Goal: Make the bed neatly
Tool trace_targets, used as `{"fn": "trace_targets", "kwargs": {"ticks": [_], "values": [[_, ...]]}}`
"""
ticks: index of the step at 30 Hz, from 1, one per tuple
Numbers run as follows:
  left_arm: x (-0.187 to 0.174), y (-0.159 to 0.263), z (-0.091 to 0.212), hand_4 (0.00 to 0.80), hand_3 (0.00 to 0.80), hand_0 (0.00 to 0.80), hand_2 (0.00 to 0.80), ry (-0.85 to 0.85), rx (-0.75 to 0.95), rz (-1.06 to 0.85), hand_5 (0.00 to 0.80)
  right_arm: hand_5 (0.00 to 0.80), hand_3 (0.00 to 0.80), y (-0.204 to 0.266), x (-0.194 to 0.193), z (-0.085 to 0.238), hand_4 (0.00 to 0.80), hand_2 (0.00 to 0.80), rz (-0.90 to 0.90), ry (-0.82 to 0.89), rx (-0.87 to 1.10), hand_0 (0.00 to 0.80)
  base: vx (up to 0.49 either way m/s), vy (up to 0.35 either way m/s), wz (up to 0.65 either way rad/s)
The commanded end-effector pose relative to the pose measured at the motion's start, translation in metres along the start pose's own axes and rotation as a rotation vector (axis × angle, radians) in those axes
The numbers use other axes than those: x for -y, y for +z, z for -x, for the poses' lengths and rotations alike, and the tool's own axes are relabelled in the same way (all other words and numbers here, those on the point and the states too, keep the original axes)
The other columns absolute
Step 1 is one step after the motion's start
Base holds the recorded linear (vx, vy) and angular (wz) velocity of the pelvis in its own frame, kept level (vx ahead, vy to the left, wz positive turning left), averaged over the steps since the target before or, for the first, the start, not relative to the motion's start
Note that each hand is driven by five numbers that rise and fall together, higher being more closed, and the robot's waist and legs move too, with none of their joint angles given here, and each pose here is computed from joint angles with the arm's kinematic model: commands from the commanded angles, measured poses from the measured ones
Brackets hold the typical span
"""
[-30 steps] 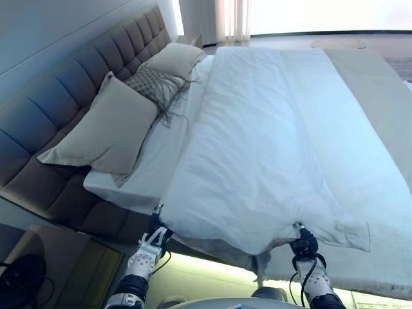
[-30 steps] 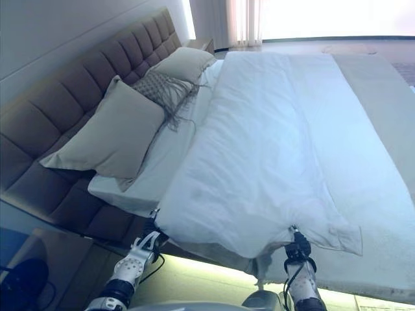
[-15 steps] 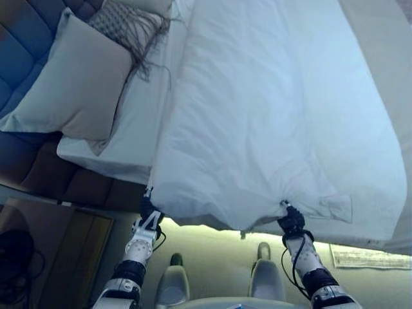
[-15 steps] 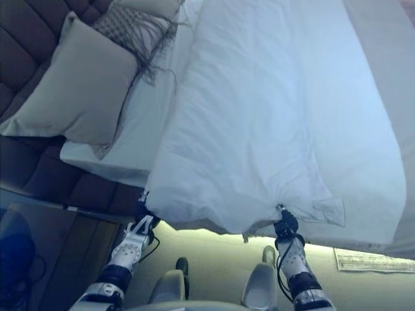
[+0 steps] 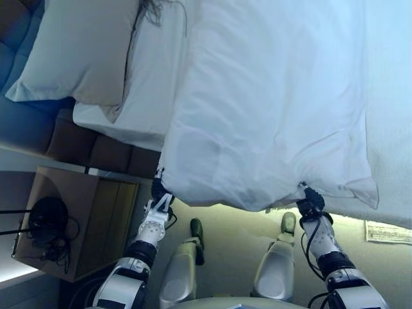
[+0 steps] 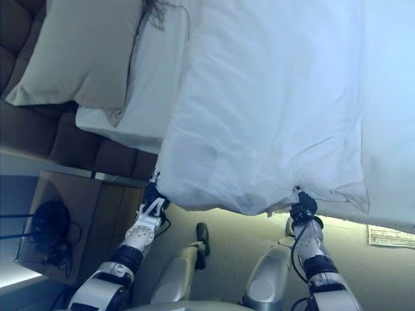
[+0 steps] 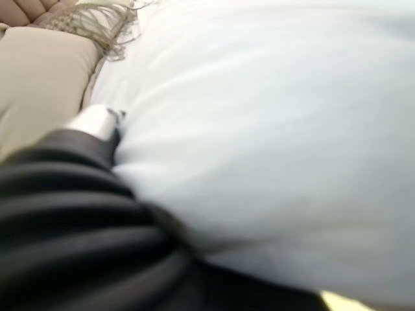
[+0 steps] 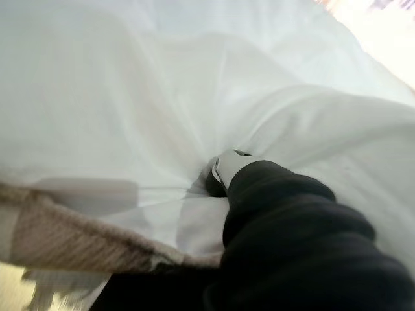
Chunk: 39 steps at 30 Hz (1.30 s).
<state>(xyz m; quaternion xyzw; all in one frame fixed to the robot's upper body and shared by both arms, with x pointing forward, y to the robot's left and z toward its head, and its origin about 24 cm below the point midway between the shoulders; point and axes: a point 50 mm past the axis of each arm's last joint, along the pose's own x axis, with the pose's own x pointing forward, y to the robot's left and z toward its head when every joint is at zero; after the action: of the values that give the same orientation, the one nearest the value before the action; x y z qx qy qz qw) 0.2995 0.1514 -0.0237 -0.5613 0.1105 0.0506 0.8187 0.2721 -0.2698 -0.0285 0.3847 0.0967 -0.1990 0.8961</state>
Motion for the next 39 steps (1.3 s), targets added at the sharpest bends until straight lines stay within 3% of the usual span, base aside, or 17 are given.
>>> {"fn": "trace_targets", "kwargs": {"ticks": [1, 16, 28, 32, 37, 39], "values": [[0.011, 0.043, -0.005, 0.800, 0.800, 0.800, 0.800, -0.073, 0.191, 0.015, 0.800, 0.800, 0.800, 0.017, -0.014, -0.008, 0.800, 0.800, -0.112, 0.083, 0.070, 0.800, -0.097, 0.038, 0.03], [0.045, 0.069, -0.023, 0.800, 0.800, 0.800, 0.800, -0.187, 0.328, 0.096, 0.800, 0.800, 0.800, 0.023, 0.026, -0.013, 0.800, 0.800, -0.216, -0.126, 0.070, 0.800, -0.069, 0.020, -0.06], [0.058, 0.094, -0.027, 0.800, 0.800, 0.800, 0.800, -0.232, 0.406, 0.041, 0.800, 0.800, 0.800, 0.038, 0.043, -0.006, 0.800, 0.800, -0.330, -0.135, 0.144, 0.800, -0.029, 0.077, -0.04], [0.060, 0.114, -0.029, 0.800, 0.800, 0.800, 0.800, -0.162, 0.425, -0.041, 0.800, 0.800, 0.800, 0.041, 0.053, -0.003, 0.800, 0.800, -0.339, -0.178, 0.150, 0.800, -0.048, 0.046, -0.02], [0.020, 0.129, -0.024, 0.800, 0.800, 0.800, 0.800, 0.174, 0.356, -0.214, 0.800, 0.800, 0.800, 0.044, 0.068, 0.003, 0.800, 0.800, -0.355, -0.255, 0.125, 0.800, -0.024, 0.042, -0.02], [0.009, 0.137, -0.021, 0.800, 0.800, 0.800, 0.800, 0.221, 0.335, -0.219, 0.800, 0.800, 0.800, 0.044, 0.074, 0.006, 0.800, 0.800, -0.341, -0.285, 0.078, 0.800, 0.007, 0.035, -0.04]]}}
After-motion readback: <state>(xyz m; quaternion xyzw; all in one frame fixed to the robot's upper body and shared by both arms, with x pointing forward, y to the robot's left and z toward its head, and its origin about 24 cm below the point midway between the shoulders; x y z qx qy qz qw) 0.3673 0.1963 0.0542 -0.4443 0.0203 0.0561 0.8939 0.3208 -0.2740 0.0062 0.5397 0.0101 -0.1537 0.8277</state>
